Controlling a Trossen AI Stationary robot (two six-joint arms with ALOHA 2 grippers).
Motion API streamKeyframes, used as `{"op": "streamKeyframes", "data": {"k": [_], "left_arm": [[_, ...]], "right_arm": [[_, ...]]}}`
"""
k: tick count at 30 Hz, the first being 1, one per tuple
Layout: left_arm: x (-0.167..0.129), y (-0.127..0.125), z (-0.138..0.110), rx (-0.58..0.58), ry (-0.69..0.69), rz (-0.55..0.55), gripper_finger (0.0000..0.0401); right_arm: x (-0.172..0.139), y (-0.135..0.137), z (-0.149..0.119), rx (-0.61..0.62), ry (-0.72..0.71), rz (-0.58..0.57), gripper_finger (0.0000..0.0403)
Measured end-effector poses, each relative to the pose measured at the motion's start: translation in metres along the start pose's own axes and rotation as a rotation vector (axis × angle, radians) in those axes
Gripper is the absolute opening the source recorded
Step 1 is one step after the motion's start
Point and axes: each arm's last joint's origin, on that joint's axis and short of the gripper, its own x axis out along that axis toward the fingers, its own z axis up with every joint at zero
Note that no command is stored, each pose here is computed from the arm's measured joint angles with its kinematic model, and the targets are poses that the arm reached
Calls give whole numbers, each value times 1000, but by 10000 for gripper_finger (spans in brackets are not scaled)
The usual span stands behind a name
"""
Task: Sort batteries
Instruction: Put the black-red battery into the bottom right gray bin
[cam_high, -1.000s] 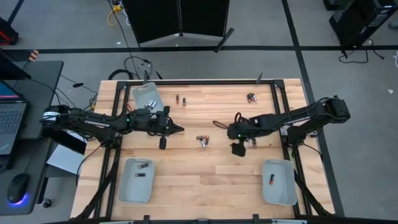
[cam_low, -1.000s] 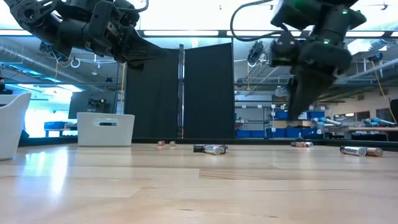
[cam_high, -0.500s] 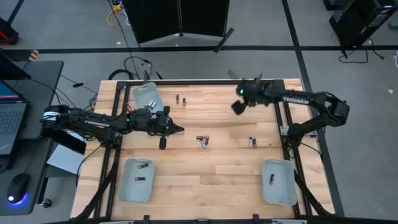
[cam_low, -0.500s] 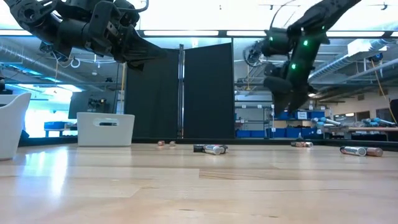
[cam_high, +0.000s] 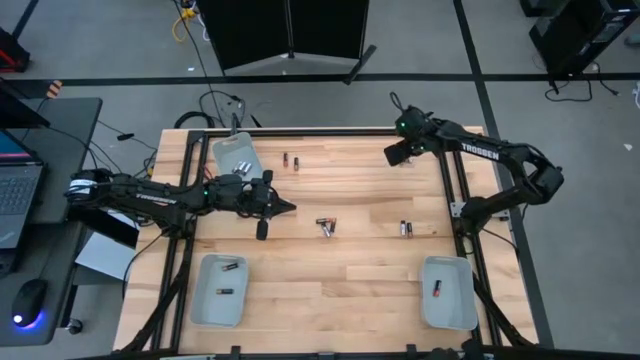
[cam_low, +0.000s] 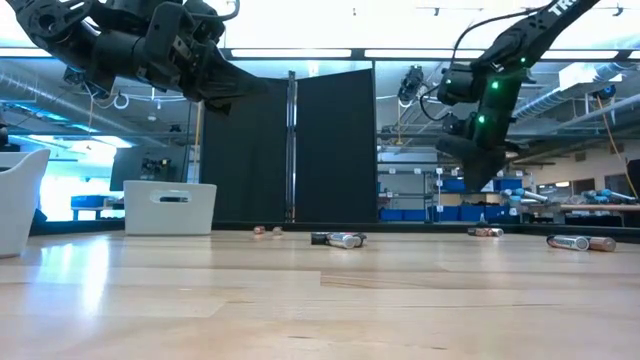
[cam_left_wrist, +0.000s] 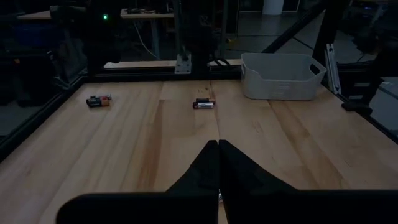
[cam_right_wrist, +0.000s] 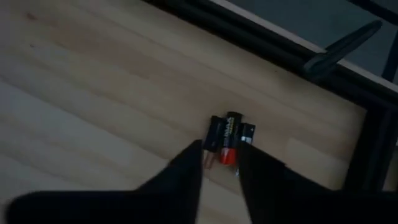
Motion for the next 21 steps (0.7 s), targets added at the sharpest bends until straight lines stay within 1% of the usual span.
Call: {"op": "streamKeyframes", "data": {"k": [4,5,7,8,10,14,16,18,21], "left_arm": [[0,0,0,0,1,0,8],[0,0,0,0,2,0,8],[0,0,0,0,2,0,8],[0,0,0,-1,2,0,8],[0,0,0,-1,2,0,8],[0,0,-1,-1,5,7,8],[0,0,-1,-1,6,10,8],[0,0,0,-1,6,10,8],[0,0,0,-1,6,10,8]], "right_arm": [[5,-2,-1,-15,37,8,31],[9,-3,-2,-16,58,6,17],[18,-1,-2,-21,91,-2,9],[24,0,-3,-23,111,-9,10],[34,1,-4,-17,142,-28,24],[50,2,-3,4,156,-38,74],[54,2,-2,13,154,-39,93],[57,1,-1,18,153,-42,104],[58,-1,-1,27,153,-45,107]]}}
